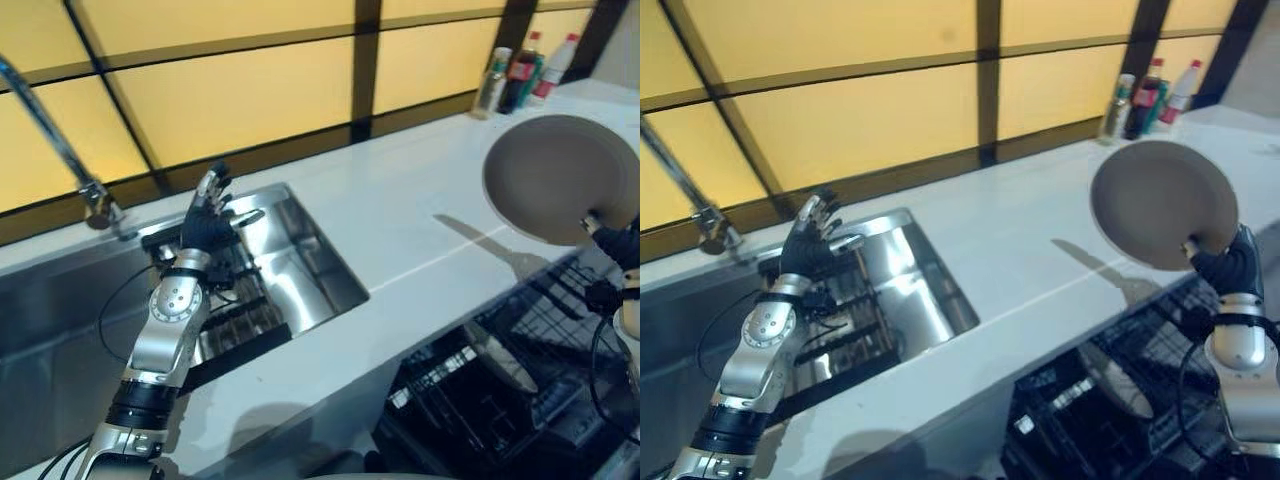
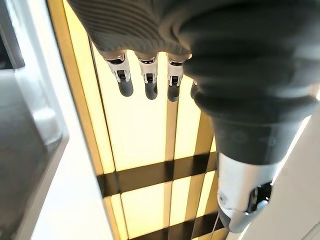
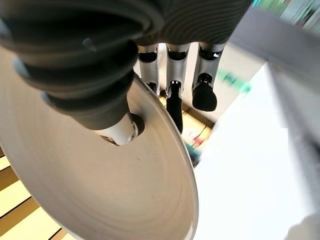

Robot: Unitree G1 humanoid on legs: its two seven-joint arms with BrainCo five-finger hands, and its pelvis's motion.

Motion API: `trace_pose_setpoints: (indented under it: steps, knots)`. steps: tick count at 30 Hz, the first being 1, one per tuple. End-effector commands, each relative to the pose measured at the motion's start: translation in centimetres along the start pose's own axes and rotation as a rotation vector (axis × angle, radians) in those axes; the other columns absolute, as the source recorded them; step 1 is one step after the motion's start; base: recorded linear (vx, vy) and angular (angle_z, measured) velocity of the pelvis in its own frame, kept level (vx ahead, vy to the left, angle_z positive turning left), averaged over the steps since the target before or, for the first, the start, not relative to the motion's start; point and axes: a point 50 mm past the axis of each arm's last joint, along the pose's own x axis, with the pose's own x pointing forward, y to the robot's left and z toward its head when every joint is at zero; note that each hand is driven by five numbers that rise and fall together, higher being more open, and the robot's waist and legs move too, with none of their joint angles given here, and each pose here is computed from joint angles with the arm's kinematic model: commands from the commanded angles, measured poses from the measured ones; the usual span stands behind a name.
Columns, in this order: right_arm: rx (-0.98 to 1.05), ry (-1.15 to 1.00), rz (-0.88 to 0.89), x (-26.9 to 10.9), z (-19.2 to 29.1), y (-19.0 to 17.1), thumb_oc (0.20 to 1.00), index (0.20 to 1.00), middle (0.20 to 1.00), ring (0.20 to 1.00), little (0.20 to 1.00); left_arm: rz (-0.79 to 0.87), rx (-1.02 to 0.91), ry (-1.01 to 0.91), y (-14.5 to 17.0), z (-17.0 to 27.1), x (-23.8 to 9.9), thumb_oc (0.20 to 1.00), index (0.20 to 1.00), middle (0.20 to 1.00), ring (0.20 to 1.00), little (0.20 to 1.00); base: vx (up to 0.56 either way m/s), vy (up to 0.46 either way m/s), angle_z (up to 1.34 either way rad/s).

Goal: Pick up plates and place into dishwasher.

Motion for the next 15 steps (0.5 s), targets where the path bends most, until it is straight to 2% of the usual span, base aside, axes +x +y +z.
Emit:
trace_pose_setpoints:
  steps: [1,9,15]
  knots:
    - [-0.053,-0.046,-0.143,0.4,0.1,-2.8,0.200,0.200,0.200,0.200,0.200,0.063,0.100,-0.003,3.3,0.2,-0.3,1.000,1.000,1.000,1.000,1.000,0.05,-0.096,-0.20]
    - [-0.095,0.027,-0.173,-1.1,-2.4,-4.2,0.200,0.200,0.200,0.200,0.200,0.107,0.140,0.048,5.2,-0.6,-1.8,1.000,1.000,1.000,1.000,1.000,0.07,-0.096,-0.20]
    - [-0.098,0.019,-0.209,-0.8,-2.4,-4.7,0.200,0.200,0.200,0.200,0.200,0.123,0.131,0.060,5.1,-1.2,-2.3,1.000,1.000,1.000,1.000,1.000,0.05,-0.041,-0.12]
